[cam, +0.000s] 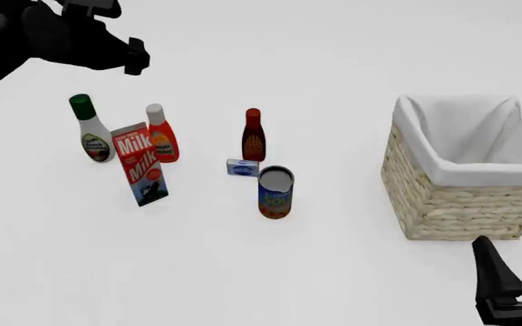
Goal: Pick the ketchup and place it in the basket.
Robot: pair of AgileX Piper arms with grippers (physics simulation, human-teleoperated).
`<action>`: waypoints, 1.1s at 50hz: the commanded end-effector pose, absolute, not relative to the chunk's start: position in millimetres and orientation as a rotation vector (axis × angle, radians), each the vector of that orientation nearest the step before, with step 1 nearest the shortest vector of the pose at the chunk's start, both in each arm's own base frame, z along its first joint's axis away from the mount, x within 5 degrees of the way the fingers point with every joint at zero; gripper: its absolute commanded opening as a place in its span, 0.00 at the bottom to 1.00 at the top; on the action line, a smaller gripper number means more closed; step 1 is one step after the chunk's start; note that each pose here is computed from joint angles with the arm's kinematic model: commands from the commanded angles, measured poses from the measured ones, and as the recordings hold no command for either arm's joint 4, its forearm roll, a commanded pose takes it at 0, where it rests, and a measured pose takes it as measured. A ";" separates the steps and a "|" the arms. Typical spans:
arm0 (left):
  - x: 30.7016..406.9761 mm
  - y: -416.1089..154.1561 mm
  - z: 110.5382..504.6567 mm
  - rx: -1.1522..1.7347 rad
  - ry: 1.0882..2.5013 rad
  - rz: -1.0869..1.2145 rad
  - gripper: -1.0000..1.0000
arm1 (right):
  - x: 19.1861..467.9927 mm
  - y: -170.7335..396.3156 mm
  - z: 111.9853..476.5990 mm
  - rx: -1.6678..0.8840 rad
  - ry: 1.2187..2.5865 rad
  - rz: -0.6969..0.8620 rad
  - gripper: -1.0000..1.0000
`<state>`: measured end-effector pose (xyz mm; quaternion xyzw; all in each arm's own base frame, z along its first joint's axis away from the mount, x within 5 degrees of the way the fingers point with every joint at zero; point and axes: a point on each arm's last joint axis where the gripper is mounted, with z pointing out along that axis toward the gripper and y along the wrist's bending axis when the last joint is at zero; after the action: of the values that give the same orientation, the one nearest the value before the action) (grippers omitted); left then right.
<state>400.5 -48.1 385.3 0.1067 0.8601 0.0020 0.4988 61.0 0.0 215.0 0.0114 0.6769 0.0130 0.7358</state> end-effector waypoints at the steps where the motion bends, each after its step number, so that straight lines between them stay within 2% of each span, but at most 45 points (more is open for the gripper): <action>1: 419.6 -46.4 377.5 0.253 2.104 0.011 1.00 | 64.1 0.4 215.3 0.027 1.493 0.038 1.00; 24: 449.5 -49.2 366.7 0.237 2.115 0.003 1.00 | 71.2 0.8 215.4 0.039 1.512 0.058 1.00; 55: 484.5 -46.5 316.3 0.208 2.167 0.000 1.00 | 76.8 1.8 215.1 0.030 1.528 0.067 1.00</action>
<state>474.8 -45.4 333.9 0.0882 0.8769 0.0023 0.4724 74.8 1.5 215.3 0.0143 0.6893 0.0295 0.7237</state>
